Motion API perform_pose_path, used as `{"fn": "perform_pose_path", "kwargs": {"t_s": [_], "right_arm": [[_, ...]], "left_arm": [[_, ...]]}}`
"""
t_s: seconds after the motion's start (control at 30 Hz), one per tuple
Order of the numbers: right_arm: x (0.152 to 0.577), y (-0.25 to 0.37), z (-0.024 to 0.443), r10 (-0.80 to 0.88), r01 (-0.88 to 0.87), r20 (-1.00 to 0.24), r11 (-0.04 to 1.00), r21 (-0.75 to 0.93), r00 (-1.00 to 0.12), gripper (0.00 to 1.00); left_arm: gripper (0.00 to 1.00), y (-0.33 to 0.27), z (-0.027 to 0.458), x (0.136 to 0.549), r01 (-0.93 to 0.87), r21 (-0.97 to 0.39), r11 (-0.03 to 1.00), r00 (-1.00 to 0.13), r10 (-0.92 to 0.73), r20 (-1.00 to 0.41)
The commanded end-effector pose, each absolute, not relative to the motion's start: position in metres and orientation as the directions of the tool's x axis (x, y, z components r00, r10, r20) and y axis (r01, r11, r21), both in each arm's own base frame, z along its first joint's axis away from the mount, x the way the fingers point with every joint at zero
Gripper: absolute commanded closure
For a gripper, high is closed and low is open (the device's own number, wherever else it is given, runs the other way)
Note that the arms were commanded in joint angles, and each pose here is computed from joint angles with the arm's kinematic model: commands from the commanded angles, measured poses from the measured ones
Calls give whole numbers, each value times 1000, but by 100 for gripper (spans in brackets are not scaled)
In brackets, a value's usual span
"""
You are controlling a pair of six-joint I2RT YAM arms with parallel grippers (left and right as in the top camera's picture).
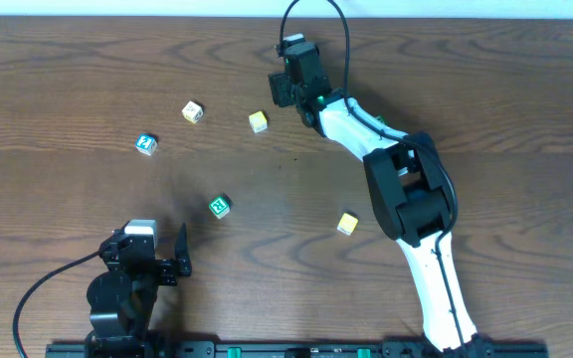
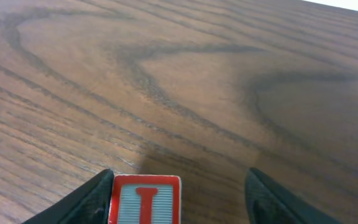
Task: Spell out Ai2
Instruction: 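Lift the red 'I' block and carry it toward the table center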
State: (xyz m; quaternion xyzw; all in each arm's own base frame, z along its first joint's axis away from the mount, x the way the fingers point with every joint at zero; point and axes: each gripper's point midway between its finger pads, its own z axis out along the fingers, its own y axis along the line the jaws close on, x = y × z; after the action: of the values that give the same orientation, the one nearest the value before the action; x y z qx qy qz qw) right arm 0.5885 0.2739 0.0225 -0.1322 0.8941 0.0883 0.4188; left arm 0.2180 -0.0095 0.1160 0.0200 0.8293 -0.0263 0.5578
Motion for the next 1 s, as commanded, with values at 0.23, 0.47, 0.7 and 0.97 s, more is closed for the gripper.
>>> {"fn": "perform_pose_path", "kwargs": {"t_s": [0.23, 0.47, 0.7, 0.97], "right_arm": [[584, 277, 15, -169, -314, -750, 948, 54, -640, 43], [581, 278, 13, -175, -317, -743, 947, 53, -646, 56], [579, 283, 13, -180, -325, -743, 944, 53, -645, 66], [577, 291, 20, -183, -337, -752, 940, 55, -633, 80]], "left_arm": [[5, -7, 108, 218, 56, -10, 998, -391, 13, -920], [5, -7, 108, 218, 56, -10, 998, -391, 13, -920], [4, -7, 108, 218, 56, -10, 998, -391, 13, -920], [5, -7, 108, 218, 56, -10, 998, -391, 13, -920]]}}
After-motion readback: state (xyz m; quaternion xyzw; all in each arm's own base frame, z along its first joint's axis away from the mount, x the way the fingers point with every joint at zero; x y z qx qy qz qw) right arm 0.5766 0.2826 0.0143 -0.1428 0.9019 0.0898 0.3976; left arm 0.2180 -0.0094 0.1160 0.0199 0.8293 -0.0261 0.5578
